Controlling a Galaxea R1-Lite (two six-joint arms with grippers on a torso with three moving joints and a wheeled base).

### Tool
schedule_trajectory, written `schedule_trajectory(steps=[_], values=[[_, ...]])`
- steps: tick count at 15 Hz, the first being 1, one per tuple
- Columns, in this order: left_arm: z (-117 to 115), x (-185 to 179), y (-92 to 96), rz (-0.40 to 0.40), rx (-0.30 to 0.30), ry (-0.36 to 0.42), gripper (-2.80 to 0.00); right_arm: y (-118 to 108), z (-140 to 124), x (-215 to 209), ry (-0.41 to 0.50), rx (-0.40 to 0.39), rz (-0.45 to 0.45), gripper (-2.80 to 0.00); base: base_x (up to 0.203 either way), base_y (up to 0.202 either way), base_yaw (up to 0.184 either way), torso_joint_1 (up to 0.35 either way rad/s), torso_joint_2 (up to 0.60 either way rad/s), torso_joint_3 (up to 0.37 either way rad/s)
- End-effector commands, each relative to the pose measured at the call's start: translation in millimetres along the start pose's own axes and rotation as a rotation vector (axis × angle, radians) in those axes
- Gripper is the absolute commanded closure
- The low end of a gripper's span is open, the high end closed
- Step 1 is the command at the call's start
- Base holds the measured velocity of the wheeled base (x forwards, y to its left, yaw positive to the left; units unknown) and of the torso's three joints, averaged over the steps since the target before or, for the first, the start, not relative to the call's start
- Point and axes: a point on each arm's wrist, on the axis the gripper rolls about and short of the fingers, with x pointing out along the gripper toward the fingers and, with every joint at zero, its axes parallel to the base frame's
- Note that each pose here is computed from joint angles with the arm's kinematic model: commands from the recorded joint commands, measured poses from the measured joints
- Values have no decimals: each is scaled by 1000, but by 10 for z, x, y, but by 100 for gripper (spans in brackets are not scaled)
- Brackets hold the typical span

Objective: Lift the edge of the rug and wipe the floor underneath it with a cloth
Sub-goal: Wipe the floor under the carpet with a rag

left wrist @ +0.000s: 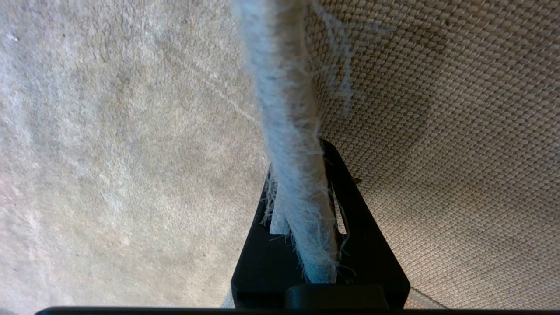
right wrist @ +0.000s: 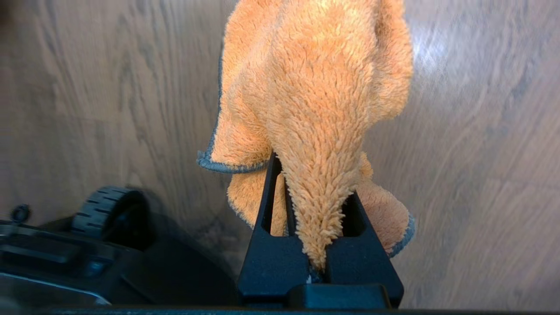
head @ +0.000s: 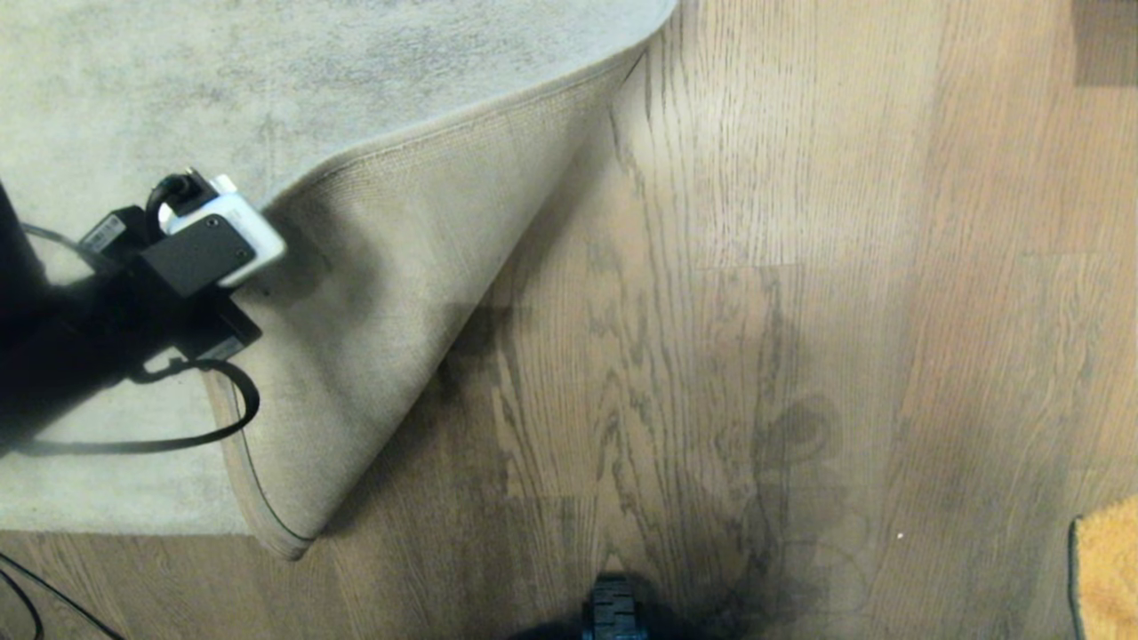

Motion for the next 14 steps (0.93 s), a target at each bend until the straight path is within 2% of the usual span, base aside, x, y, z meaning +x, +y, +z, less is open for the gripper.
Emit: schedule_trajectory(steps=[1, 7, 11, 14], values=[[-12, -4, -15, -2, 6, 4, 0, -44, 210, 129, 53, 9, 38, 0, 0, 0, 0, 0, 0, 0], [-6, -17, -93, -29, 9, -6, 0, -128, 647, 726, 82, 13, 144, 0, 0, 0, 0, 0, 0, 0], [-15, -14, -102, -32, 10, -2, 0, -90, 705, 965, 73, -4, 382, 0, 0, 0, 0, 0, 0, 0], [-18, -5, -117, -41, 13, 1, 0, -68, 645, 1108, 132, -8, 457, 0, 0, 0, 0, 0, 0, 0]])
